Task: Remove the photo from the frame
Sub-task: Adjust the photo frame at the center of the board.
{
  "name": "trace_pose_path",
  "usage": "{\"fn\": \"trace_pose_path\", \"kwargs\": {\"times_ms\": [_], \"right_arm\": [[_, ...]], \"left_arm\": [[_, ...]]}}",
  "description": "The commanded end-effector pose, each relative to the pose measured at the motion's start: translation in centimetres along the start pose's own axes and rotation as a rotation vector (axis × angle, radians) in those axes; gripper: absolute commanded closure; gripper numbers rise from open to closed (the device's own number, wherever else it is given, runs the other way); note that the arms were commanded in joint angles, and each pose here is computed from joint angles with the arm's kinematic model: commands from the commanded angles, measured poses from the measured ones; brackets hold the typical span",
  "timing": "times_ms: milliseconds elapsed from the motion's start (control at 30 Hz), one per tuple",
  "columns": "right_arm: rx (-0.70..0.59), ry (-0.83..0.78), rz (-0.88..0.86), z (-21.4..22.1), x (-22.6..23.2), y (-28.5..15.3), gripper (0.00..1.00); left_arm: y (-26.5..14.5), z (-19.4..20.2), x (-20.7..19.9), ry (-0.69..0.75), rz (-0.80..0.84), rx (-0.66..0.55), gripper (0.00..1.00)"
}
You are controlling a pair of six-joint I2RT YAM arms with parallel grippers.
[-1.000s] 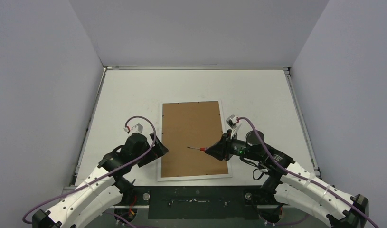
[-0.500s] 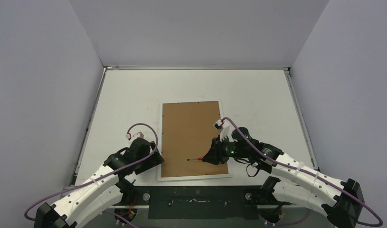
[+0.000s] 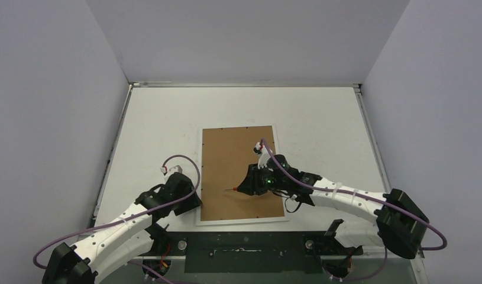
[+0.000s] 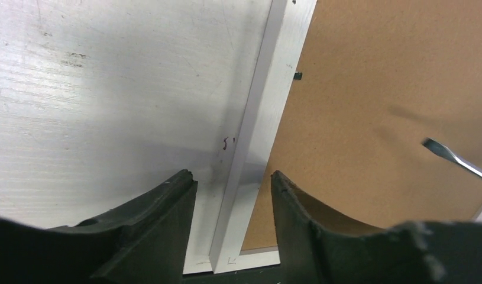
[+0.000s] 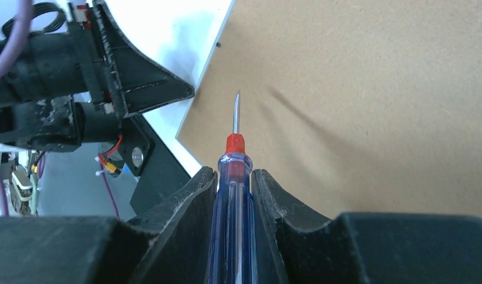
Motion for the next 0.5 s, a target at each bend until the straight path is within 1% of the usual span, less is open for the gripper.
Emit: {"fn": "trace_pose_path", "kwargs": {"times_ms": [0,133,233,333,400,467], "right_arm": [[-0.087,-0.019,-0.11,-3.3,2.8,2.5,1.0],[-0.048,-0.002,-0.149,-3.5,2.9,4.9,1.0],[-0.026,0.011,-0.174,-3.6,2.9,6.4,1.0],[-0.016,0.029,-0.182,-3.8,2.5,7.1,1.0],[-0.007,0.039,-0.195,-3.9,2.3,7.4,1.0],[-0.007,0.048,-0.202,-4.0,2.1,7.4,1.0]], "left_arm": [[1.1,1.1,1.2,-0.035,-0.025,0.009,0.56],[1.3,1.6,1.5,-0.071,-0.022,0.006,0.61],[1.5,1.8,1.7,-0.086,-0.01,0.001,0.63],[1.5,1.9,1.8,-0.091,-0.001,-0.004,0.68],[1.5,1.9,1.7,-0.089,0.001,-0.007,0.73],[1.6,1.7,1.5,-0.077,0.014,-0.01,0.75]]}}
Point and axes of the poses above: each gripper's point midway between its finger pads, its own y axis out along the fingers, its own x axis along the line the jaws close on, z = x × y, the point moved 6 cm from there along -y, back along the fingers, and after that the axes turned 5 degrees about y, right-handed, at the moved point
